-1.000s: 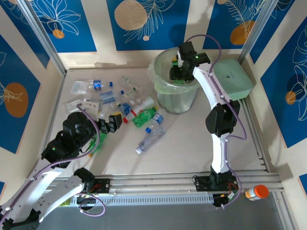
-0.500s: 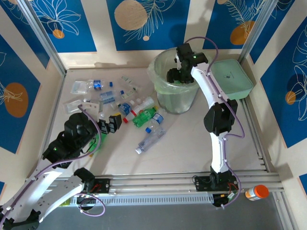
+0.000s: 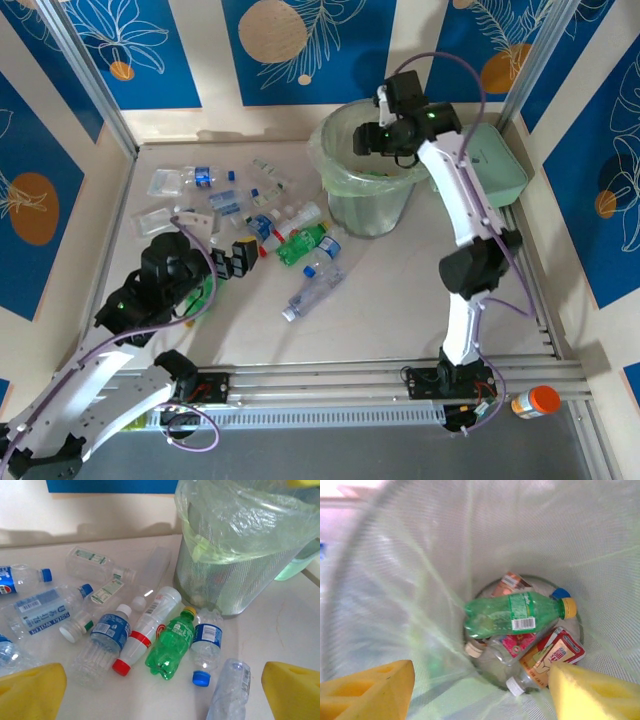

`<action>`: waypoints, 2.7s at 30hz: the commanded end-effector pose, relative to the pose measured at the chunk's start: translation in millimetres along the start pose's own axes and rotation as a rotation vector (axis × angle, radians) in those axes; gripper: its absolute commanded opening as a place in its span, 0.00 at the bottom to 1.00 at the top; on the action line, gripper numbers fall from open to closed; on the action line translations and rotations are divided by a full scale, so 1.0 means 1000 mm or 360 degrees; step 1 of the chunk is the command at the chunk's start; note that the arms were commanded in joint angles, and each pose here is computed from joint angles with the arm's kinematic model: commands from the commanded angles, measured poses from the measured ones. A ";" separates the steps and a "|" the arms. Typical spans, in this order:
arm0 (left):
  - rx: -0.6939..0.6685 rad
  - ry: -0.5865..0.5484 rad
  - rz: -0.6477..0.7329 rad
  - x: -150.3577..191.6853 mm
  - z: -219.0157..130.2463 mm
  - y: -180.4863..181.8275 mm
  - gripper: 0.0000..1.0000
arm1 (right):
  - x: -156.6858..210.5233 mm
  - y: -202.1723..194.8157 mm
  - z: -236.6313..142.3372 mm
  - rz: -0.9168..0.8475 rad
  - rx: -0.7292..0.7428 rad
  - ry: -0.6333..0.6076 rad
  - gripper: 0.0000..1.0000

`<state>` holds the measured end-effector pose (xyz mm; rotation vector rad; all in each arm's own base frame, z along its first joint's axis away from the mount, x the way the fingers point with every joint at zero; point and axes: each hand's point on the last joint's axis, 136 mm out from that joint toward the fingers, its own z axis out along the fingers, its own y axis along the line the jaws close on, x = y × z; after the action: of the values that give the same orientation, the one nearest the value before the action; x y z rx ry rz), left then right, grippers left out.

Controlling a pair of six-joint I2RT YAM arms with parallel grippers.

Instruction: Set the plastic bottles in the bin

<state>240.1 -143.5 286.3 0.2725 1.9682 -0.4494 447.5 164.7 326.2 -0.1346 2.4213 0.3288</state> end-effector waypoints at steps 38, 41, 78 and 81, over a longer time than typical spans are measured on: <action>-0.1170 0.1347 -0.0536 0.202 0.053 0.158 0.99 | 0.161 0.070 -0.153 0.0131 -0.1053 -0.0218 0.71; -0.1121 0.1402 -0.0552 0.210 0.062 0.154 0.97 | 0.164 0.076 -0.153 0.0125 -0.1127 -0.0188 0.71; -0.0685 0.1622 -0.0469 0.223 0.061 0.081 0.99 | 0.177 0.073 -0.114 0.0059 -0.0941 -0.0058 0.71; -0.0682 0.1635 -0.0301 0.220 0.061 0.077 0.95 | 0.178 0.074 -0.110 0.0064 -0.0936 -0.0038 0.71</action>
<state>227.5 -108.9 36.3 -0.1030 3.0599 -0.0714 229.3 205.4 309.2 -0.3237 2.2251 1.0799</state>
